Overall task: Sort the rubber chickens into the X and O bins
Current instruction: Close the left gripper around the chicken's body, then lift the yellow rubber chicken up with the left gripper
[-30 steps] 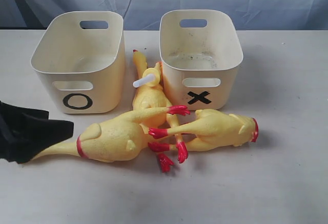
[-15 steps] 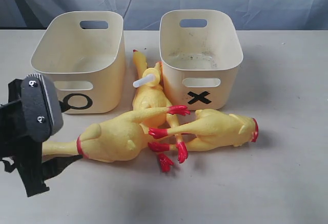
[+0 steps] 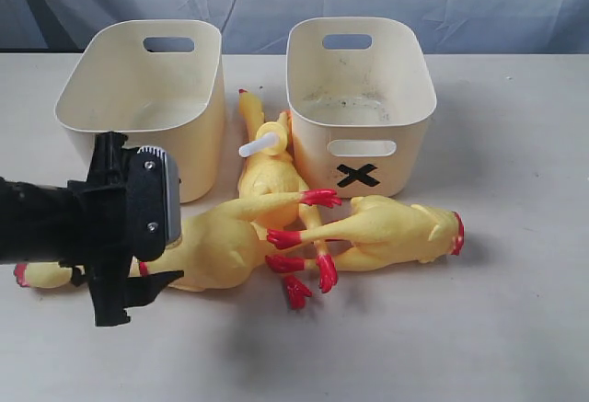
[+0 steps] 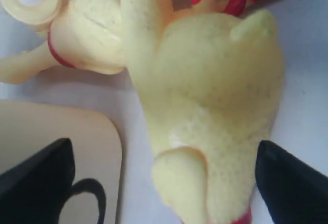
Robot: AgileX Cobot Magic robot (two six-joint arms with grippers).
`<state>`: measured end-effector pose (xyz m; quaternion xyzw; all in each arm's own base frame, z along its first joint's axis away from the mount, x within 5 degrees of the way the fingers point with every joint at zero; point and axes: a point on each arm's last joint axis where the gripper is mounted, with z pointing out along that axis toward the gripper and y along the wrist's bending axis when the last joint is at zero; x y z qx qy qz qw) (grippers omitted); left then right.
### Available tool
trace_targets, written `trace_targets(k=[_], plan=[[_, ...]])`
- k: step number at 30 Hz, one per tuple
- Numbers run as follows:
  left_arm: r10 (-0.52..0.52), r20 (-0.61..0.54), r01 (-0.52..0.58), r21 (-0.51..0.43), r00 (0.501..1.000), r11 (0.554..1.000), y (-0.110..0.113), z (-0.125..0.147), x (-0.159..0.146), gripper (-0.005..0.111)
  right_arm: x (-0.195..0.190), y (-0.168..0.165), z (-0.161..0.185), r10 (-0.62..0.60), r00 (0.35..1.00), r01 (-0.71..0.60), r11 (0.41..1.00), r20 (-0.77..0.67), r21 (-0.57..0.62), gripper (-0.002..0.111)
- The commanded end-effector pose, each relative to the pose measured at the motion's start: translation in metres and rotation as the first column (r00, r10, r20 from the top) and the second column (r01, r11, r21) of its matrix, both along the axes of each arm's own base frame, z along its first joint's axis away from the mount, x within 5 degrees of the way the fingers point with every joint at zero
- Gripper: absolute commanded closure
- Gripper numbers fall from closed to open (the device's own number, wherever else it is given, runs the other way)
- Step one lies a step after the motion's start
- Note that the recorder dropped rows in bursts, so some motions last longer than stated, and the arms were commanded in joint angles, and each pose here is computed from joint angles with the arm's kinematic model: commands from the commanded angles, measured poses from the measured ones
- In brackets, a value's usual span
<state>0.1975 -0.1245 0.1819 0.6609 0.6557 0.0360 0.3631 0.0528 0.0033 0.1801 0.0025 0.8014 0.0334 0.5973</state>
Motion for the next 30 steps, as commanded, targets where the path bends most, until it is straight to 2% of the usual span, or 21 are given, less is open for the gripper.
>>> trace_targets(k=[1, 12, 15, 17, 19, 24, 30], plan=[[-0.031, -0.071, 0.03, -0.015, 0.997, 0.999, -0.012, -0.008, 0.008, 0.018, 0.0, 0.0, 0.0, 0.003, 1.0, -0.003, 1.0, 0.013, -0.001, 0.108], [-0.037, -0.229, 0.05, 0.05, 0.973, 0.997, -0.022, -0.05, 0.021, 0.018, 0.0, 0.0, 0.0, 0.003, 1.0, -0.003, 1.0, 0.011, -0.001, 0.108], [-0.031, -0.251, 0.049, 0.066, 0.967, 0.997, -0.021, -0.058, 0.021, 0.022, 0.0, 0.0, 0.0, 0.003, 1.0, -0.003, 1.0, 0.011, -0.001, 0.108], [-0.027, -0.247, 0.045, 0.069, 0.969, 0.997, -0.021, -0.058, 0.022, 0.033, 0.0, 0.0, 0.0, 0.003, 1.0, -0.003, 1.0, 0.011, -0.001, 0.108], [-0.026, -0.246, 0.044, 0.07, 0.969, 0.997, -0.021, -0.058, 0.022, 0.052, 0.0, 0.0, 0.0, 0.003, 1.0, -0.003, 1.0, 0.011, -0.001, 0.108], [-0.034, -0.256, 0.052, 0.064, 0.966, 0.997, -0.022, -0.058, 0.021, 0.087, 0.0, 0.0, 0.0, 0.003, 1.0, -0.003, 1.0, 0.011, -0.001, 0.108], [-0.049, -0.276, 0.052, 0.001, 0.96, 0.999, -0.024, -0.046, 0.015, 0.107, 0.0, 0.0, 0.0, 0.003, 1.0, -0.003, 1.0, 0.011, -0.001, 0.108]])
